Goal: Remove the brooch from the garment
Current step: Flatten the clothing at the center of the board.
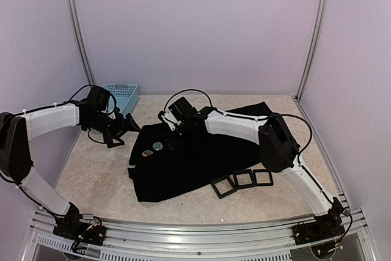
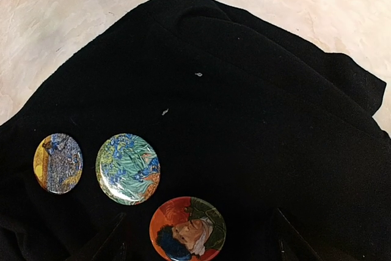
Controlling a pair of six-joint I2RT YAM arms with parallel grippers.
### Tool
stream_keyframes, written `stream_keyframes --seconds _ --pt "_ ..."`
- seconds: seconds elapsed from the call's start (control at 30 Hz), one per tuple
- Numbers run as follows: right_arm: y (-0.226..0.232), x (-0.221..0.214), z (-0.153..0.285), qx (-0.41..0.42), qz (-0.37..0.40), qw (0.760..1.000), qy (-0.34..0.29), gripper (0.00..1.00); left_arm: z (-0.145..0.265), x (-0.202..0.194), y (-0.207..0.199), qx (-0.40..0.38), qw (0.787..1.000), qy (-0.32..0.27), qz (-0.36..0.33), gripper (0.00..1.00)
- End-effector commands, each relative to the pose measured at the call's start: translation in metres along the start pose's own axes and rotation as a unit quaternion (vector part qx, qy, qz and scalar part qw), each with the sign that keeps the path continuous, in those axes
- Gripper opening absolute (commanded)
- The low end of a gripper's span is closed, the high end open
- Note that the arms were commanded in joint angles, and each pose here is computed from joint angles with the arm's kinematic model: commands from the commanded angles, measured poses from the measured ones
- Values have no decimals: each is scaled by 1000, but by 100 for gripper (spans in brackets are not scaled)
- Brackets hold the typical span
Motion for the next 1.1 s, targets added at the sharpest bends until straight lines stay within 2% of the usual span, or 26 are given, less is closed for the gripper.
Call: stream_keyframes --seconds 0.0,0.3,0.7,0.97,1.07 --pt "4 -23 -22 -2 13 1000 28 79 7 -8 0 3 1000 -13 3 94" --pt "14 -43 -34 -28 55 996 69 79 9 -9 5 13 1000 -20 0 95" --pt "23 -63 -34 44 -7 996 78 62 8 1 4 10 1000 -26 -3 95" --pt "29 -69 -9 66 7 995 71 56 8 -14 14 13 1000 -14 -18 95" --pt "28 -83 1 56 19 995 86 54 13 -22 22 21 1000 -13 -12 95"
Point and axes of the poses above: each gripper's point midway between its finger pads, its own z axis back along the fingers, its own y axis along the line the jaws close on, x = y × z, the point moved 6 cm from there along z, back along the fingers, and after that the axes turned 12 degrees about z, right-handed, at the moved point
